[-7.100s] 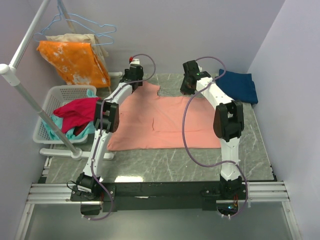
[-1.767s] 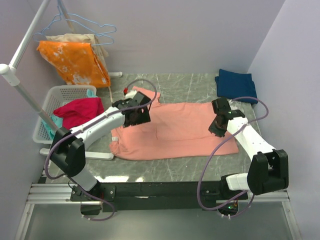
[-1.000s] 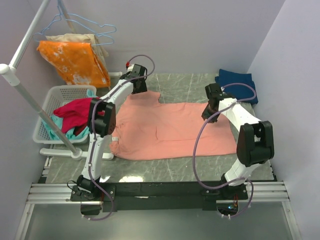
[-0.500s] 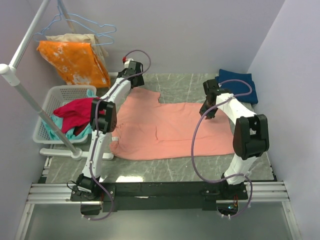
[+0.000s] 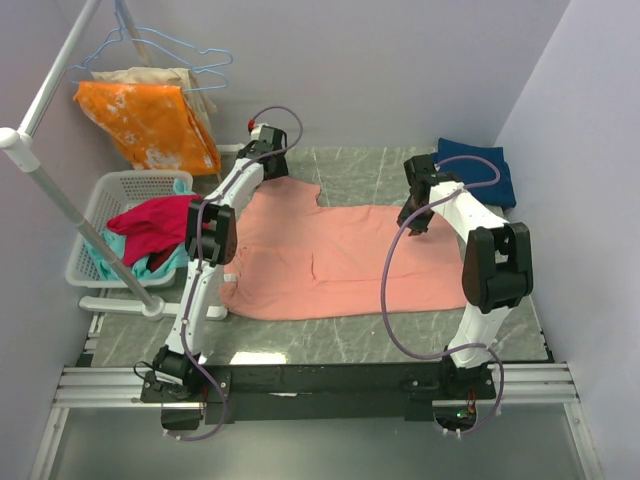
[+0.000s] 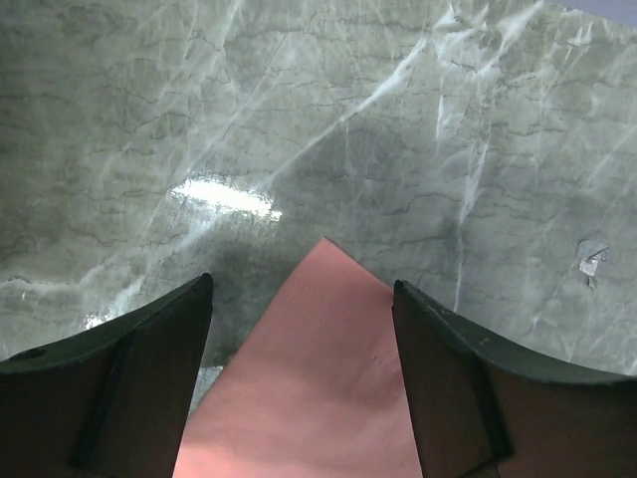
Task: Fold and stack the t-shirts
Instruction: Fold the tshirt
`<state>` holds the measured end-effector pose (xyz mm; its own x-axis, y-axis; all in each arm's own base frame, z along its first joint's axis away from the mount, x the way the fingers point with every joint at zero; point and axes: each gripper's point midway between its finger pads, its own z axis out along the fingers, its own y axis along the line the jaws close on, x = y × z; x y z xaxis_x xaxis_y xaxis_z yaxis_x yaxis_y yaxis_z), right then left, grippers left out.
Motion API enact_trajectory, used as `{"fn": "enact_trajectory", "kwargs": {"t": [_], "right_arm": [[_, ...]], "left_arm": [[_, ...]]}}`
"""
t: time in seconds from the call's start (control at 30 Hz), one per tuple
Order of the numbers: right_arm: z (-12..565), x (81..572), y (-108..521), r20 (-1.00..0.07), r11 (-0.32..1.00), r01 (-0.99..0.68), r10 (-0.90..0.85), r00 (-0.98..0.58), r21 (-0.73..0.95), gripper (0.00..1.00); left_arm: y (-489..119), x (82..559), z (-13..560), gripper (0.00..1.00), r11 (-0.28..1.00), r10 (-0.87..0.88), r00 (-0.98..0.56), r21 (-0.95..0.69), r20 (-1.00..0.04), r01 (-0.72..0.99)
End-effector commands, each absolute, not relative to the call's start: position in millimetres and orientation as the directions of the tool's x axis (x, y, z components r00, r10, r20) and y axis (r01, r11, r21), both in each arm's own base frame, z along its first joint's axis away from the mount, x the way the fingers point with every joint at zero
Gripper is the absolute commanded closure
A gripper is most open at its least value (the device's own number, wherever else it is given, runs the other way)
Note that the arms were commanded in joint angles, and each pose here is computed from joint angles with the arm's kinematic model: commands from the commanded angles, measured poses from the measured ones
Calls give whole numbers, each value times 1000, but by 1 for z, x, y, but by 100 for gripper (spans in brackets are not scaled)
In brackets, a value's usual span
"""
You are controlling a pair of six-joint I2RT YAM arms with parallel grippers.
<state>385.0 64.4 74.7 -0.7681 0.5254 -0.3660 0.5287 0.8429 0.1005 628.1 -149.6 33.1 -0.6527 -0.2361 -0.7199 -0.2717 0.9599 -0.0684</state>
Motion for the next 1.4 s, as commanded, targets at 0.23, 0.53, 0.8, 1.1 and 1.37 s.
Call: {"fn": "enact_trajectory", "kwargs": {"t": [0.23, 0.53, 0.8, 1.1, 1.37], "right_arm": [[81, 392, 64, -372, 839, 535, 531, -762, 101, 71], [84, 393, 65, -373, 838, 535, 534, -759, 110, 73], [84, 389, 63, -375, 836, 539, 534, -758, 101, 73], [88, 392, 60, -394, 835, 541, 532, -749, 99, 74], [94, 411, 48, -423, 809, 576, 564, -709, 112, 74]], "left_arm": [[-142, 629, 31, 51, 963, -222, -666, -51, -712, -266], [-140, 630, 35, 59, 972, -178, -670, -21, -721, -235], [-140, 630, 37, 72, 975, -165, -669, -15, -725, -224], [-138, 633, 48, 82, 972, -167, -648, -13, -743, -235], [-152, 651, 104, 91, 972, -215, -531, -126, -819, -199]]}}
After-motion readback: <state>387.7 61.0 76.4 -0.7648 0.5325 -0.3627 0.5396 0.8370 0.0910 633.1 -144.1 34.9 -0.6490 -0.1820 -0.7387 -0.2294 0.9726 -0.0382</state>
